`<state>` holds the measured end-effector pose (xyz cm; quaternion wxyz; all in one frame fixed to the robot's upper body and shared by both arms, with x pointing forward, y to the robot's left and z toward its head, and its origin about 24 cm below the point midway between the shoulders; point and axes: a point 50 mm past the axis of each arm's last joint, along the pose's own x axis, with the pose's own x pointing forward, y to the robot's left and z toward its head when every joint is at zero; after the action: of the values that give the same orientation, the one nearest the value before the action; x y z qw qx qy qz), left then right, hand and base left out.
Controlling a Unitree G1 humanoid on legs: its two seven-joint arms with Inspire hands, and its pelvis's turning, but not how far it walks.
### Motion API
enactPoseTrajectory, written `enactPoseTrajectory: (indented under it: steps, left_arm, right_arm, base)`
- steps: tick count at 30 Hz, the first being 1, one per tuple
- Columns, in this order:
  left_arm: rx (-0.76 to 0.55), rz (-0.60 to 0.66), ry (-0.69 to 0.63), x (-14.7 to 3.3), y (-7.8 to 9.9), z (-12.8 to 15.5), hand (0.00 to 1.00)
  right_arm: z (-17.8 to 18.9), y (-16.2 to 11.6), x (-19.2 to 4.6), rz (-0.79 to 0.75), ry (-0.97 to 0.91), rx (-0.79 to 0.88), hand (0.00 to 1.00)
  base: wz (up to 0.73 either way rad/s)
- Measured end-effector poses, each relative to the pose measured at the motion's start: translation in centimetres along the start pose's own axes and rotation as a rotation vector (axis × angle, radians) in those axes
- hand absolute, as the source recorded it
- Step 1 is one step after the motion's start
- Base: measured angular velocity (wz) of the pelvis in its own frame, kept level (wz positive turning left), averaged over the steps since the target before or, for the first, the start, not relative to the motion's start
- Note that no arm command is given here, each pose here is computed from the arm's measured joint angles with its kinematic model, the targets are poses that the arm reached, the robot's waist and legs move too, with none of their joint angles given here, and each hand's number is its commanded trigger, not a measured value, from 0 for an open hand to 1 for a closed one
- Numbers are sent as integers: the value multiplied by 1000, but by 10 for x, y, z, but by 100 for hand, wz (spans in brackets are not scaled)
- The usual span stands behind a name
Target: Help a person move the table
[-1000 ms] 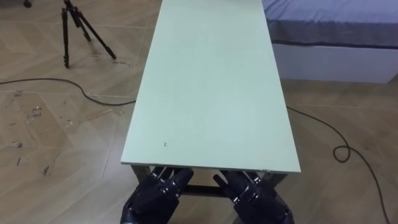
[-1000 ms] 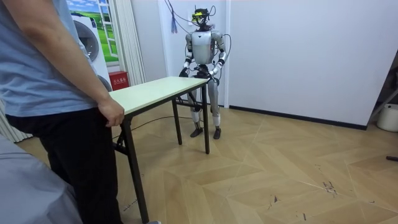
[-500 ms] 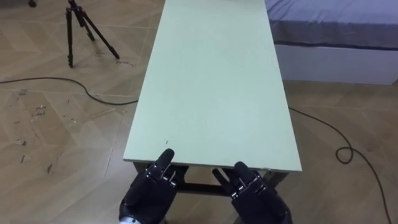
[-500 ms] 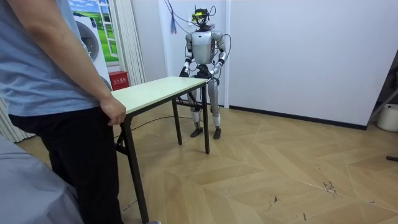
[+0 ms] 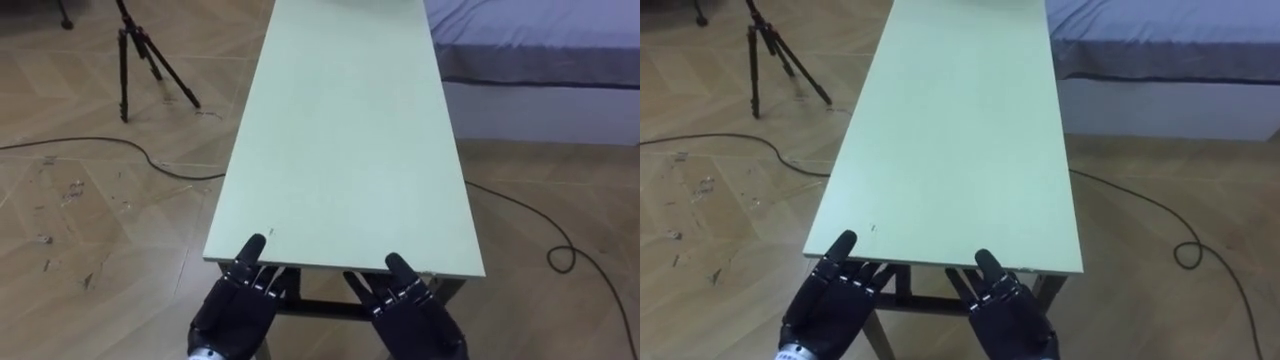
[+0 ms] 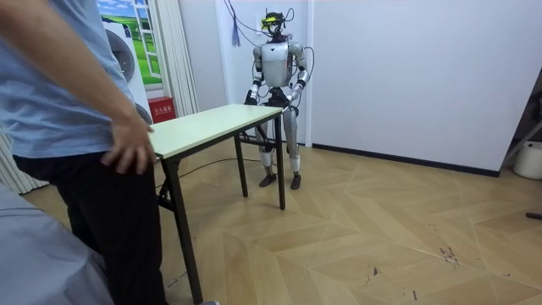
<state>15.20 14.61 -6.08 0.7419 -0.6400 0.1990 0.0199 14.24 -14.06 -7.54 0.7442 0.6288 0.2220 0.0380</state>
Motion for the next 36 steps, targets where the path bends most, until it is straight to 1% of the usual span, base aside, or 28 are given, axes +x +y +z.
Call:
enactPoseTrajectory:
  steps: [2, 8, 15, 26, 30, 33, 34, 35, 36]
  left_arm:
    - [-13, 10, -5, 1, -1, 0, 0]
    - [-23, 38, -13, 4, -1, -1, 0]
    - [-25, 71, -14, 6, -1, -1, 0]
    - [-21, 97, -14, 6, 1, 0, 0]
    - [15, 109, -8, 5, 4, 0, 0]
    - [78, 119, 3, 3, 5, 1, 0]
    - [94, 121, 5, 3, 6, 1, 2]
    - [100, 121, 6, 3, 6, 1, 15]
    - [108, 121, 6, 3, 6, 1, 17]
  right_arm:
    - [1, 0, 0, -9, -11, 23, 0]
    - [6, 3, 2, -42, -49, 12, 0]
    - [22, 5, 6, -82, -137, 27, 0]
    - [21, 8, 11, -123, -146, 43, 0]
    - [21, 8, 11, -134, -142, 42, 0]
    - [20, 8, 11, -137, -137, 30, 0]
    - [20, 8, 11, -138, -137, 26, 0]
    - [20, 8, 11, -138, -136, 25, 0]
    - [20, 8, 11, -137, -136, 23, 0]
  base:
    - [0]
    - [1]
    - [0]
    - [0]
    - [0]
    - [0]
    - [0]
    - [0]
    - [0]
